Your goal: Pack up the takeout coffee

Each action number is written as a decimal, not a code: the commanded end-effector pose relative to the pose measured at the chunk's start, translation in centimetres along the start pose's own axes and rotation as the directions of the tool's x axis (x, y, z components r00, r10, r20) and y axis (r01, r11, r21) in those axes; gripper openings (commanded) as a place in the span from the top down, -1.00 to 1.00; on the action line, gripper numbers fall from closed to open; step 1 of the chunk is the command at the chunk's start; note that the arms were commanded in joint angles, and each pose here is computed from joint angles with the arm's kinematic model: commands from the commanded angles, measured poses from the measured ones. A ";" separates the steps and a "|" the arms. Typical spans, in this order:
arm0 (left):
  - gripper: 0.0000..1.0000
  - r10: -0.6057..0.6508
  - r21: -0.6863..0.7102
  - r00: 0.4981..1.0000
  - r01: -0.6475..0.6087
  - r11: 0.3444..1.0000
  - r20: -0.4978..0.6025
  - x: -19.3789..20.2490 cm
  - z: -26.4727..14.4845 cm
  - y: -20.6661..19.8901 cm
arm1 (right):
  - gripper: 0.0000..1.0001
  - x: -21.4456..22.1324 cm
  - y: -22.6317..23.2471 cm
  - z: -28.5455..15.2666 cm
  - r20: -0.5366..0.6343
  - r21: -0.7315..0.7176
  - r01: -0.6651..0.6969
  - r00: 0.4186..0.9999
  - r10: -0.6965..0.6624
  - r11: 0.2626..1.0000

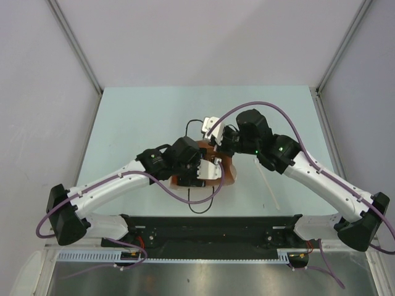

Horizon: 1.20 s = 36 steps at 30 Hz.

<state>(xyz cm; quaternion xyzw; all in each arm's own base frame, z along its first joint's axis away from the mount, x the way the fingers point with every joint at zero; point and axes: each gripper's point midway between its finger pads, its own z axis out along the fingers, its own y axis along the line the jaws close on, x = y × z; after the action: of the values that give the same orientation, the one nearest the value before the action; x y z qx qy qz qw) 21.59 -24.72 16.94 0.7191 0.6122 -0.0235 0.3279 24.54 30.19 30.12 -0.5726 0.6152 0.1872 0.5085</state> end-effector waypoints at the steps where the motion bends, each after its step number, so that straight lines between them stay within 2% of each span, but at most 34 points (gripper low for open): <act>1: 0.43 0.011 -0.043 0.999 -0.013 0.999 -0.042 0.7 0.1 0.8 | 1.00 -3.3 -1.3 -1.8 0.080 0.070 0.068 0.994 -0.073 0.995; 11: 0.45 -0.015 -0.025 0.997 0.013 1.000 -0.070 2.0 1.1 0.3 | 1.00 -3.6 -0.5 -1.8 0.090 0.054 0.087 0.992 -0.092 0.995; 26: 0.48 -0.034 0.006 0.999 0.034 0.999 0.034 1.0 1.8 1.7 | 1.00 -2.0 -0.7 -1.3 0.102 -0.037 0.000 0.995 0.004 0.999; 36: 0.54 -0.075 0.030 0.997 0.074 0.997 0.009 3.1 3.5 2.0 | 1.00 -1.2 -0.5 -0.9 0.096 -0.090 -0.039 0.994 0.047 0.995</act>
<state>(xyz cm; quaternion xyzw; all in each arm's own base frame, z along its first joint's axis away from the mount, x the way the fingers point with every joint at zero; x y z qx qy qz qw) 24.80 -24.36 15.20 0.7006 0.6293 -0.0362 0.3344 24.91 28.76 29.29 -0.5746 0.6235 0.2125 0.4857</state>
